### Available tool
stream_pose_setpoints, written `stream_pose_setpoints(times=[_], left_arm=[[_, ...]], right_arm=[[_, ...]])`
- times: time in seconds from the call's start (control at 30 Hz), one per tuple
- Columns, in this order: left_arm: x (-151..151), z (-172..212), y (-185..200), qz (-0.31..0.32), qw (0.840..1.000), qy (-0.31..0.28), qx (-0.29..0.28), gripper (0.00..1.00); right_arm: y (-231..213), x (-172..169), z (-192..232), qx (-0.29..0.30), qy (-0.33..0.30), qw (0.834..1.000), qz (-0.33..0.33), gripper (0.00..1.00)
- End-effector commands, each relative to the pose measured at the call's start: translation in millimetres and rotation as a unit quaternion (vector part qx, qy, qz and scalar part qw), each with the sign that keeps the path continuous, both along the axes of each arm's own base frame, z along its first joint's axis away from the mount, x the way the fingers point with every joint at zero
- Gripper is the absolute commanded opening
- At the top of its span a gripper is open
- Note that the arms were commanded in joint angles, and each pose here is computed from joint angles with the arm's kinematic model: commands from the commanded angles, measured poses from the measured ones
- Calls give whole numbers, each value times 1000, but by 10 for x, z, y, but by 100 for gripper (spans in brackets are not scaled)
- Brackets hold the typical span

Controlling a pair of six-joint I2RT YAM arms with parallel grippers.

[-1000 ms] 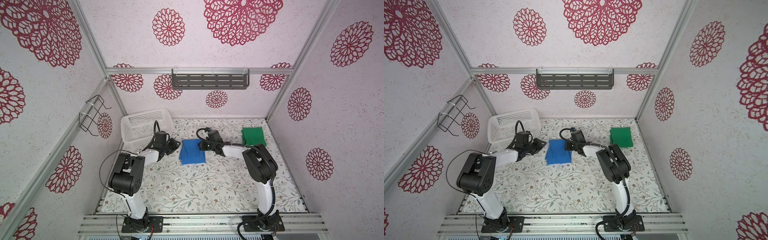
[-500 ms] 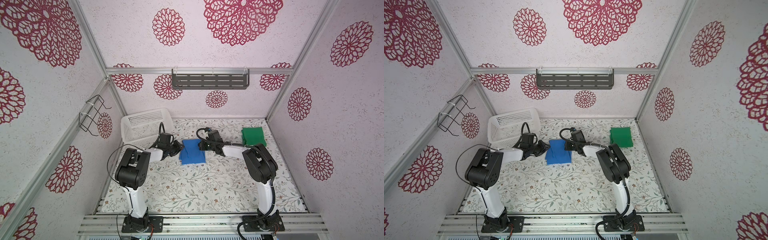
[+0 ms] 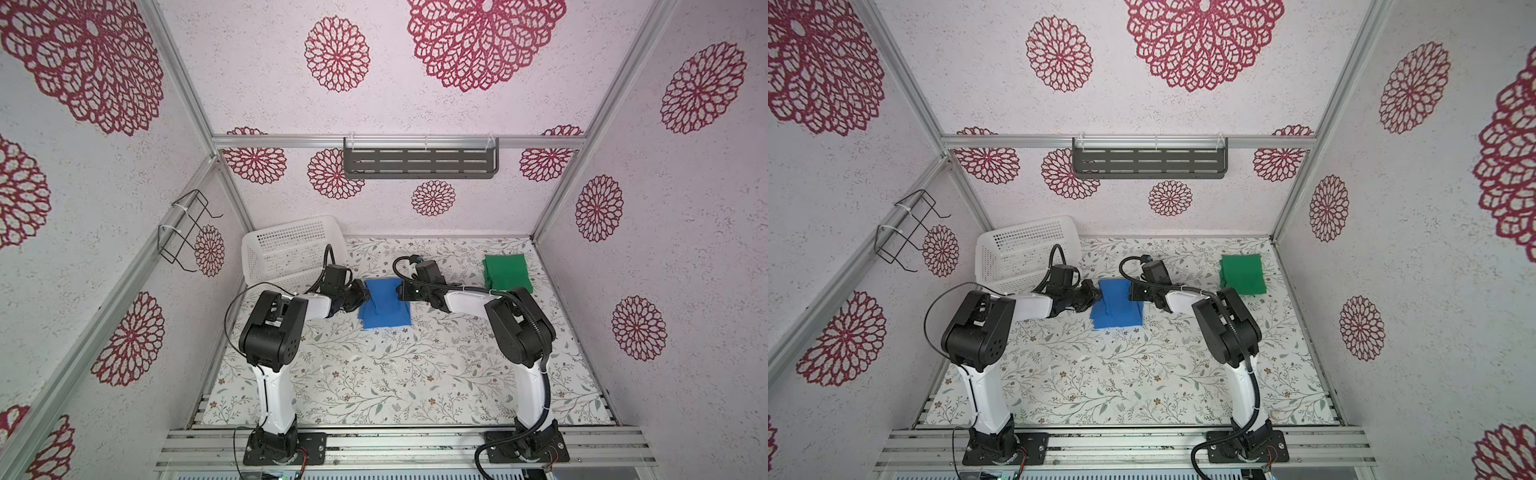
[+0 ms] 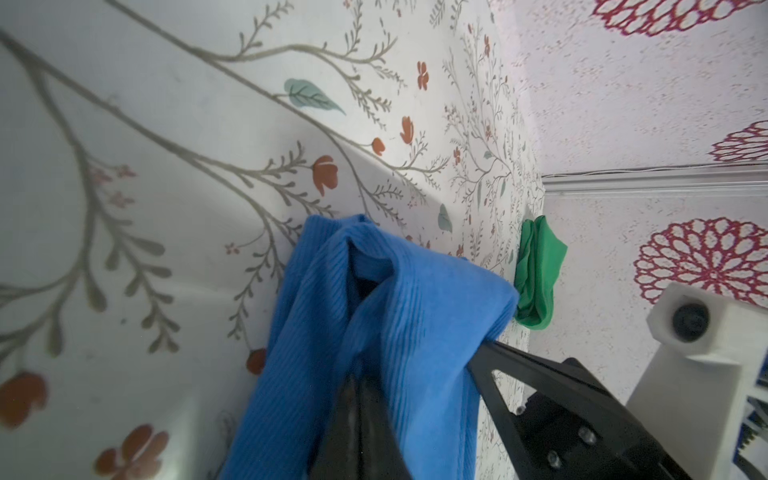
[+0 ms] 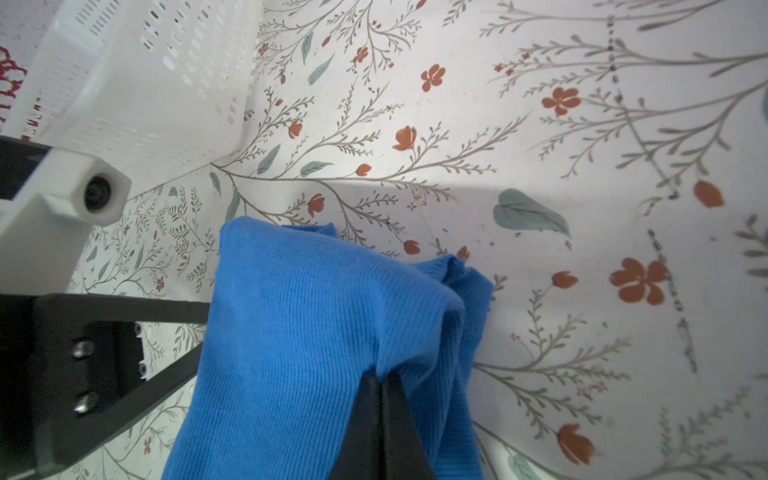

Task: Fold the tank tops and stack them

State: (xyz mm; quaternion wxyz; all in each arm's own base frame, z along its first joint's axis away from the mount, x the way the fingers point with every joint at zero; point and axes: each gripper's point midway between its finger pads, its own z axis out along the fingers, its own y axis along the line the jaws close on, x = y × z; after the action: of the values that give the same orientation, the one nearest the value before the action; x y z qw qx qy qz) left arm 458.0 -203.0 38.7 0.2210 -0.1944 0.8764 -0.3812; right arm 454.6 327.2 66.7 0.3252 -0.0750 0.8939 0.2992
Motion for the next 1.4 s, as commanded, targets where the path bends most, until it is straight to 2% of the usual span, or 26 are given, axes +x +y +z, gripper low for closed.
stream_pose_setpoints(times=[0.0, 0.03, 0.07, 0.27, 0.63, 0.67, 0.73, 0.8, 0.87, 1.07, 1.23, 1.3, 1.37], left_arm=[[9, 113, -2, -7, 1000, -16, 6, 0], [-18, 71, 31, -5, 1000, -11, 11, 0], [-26, 205, 74, 0, 1000, -25, 10, 0], [-89, 171, 323, 30, 999, -24, 3, 0], [-76, 252, 370, 35, 999, -32, -1, 0], [-87, 283, 344, 31, 999, -34, -4, 9], [-119, 338, 319, 27, 999, -37, -3, 26], [-163, 386, 322, 27, 999, -40, 3, 37], [-233, 386, 325, 25, 999, -37, 11, 45], [-475, 161, 302, 21, 1000, -10, 19, 46], [-484, 9, 123, 11, 1000, 1, -4, 57], [-508, -40, 20, 4, 1000, 4, -9, 53], [-551, -91, -69, 3, 1000, 10, -15, 44]], right_arm=[[-104, 70, 186, 2, -25, 999, -27, 0], [-142, 75, 184, -2, -26, 999, -34, 0], [-187, 81, 181, -5, -27, 999, -43, 0], [-405, 119, 183, 13, -25, 996, -83, 0], [-449, 126, 333, 18, -36, 996, -82, 0], [-433, 113, 383, 20, -39, 996, -74, 4], [-410, 70, 473, 23, -42, 997, -61, 25], [-418, -3, 529, 19, -40, 998, -49, 40], [-454, -109, 552, 11, -35, 999, -40, 50], [-514, -480, 435, 19, 1, 1000, -14, 53], [-408, -671, 325, 37, 26, 999, 6, 64], [-379, -706, 252, 35, 34, 999, 6, 64], [-353, -726, 163, 38, 43, 998, 3, 61]])
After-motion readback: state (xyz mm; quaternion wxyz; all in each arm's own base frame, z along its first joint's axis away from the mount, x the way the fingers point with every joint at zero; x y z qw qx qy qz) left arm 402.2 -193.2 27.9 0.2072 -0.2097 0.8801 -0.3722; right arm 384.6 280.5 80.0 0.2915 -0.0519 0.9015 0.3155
